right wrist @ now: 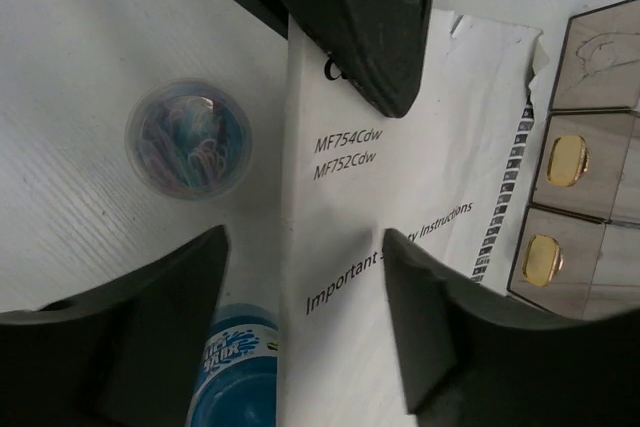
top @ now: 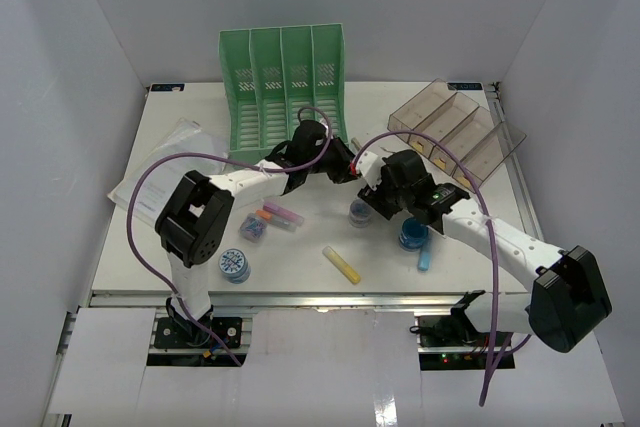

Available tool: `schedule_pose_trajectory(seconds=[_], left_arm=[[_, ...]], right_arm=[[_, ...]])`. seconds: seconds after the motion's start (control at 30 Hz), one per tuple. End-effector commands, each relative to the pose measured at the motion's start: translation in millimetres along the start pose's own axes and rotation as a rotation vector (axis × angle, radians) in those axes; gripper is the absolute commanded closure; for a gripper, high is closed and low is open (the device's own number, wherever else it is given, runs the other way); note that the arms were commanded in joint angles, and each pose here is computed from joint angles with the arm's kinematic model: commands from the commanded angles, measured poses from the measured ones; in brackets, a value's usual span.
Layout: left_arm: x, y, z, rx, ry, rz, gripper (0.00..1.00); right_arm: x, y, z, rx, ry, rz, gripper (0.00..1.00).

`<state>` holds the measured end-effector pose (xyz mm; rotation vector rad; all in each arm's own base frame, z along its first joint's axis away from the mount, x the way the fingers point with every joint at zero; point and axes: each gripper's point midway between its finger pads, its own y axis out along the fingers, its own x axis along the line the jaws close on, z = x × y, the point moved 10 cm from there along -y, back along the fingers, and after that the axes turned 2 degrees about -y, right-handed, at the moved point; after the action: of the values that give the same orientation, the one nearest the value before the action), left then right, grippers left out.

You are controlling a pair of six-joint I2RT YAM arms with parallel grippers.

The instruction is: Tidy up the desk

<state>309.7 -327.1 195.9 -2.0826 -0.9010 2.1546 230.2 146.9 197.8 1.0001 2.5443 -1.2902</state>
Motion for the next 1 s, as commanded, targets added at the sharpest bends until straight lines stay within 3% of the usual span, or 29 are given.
schedule_pose_trajectory(seconds=[0.0, 0.13, 0.57, 0.67, 0.8, 0.97], left_arm=[[-68.9, -34.7, -1.0, -0.059, 0.129, 0.154, 1.0], [-69.6, -34.8, -1.1, -0.058, 0.132, 0.156, 1.0], [-85.8, -41.4, 0.0, -0.03, 0.167, 0.205, 1.0], [-89.2, -43.0, 0.5, -0.022, 0.173, 0.212, 1.0], [-91.6, -43.2, 0.7, -0.006, 0.176, 0.217, 0.86], [-91.3, -40.9, -0.2, 0.012, 0.174, 0.206, 0.55]], right_arm=[[-5.8, -5.7, -10.2, -0.057, 0.006, 0.099, 0.5], [-7.1, -5.8, -7.6, -0.054, 0.007, 0.136, 0.68], [-9.7, -7.7, -8.8, -0.066, -0.005, 0.164, 0.91], [-12.2, -14.5, -13.6, -0.087, -0.008, 0.162, 0.92], [-14.8, -24.2, -20.3, -0.135, -0.018, 0.154, 0.92], [-19.2, -37.5, -25.8, -0.193, -0.029, 0.163, 0.92]])
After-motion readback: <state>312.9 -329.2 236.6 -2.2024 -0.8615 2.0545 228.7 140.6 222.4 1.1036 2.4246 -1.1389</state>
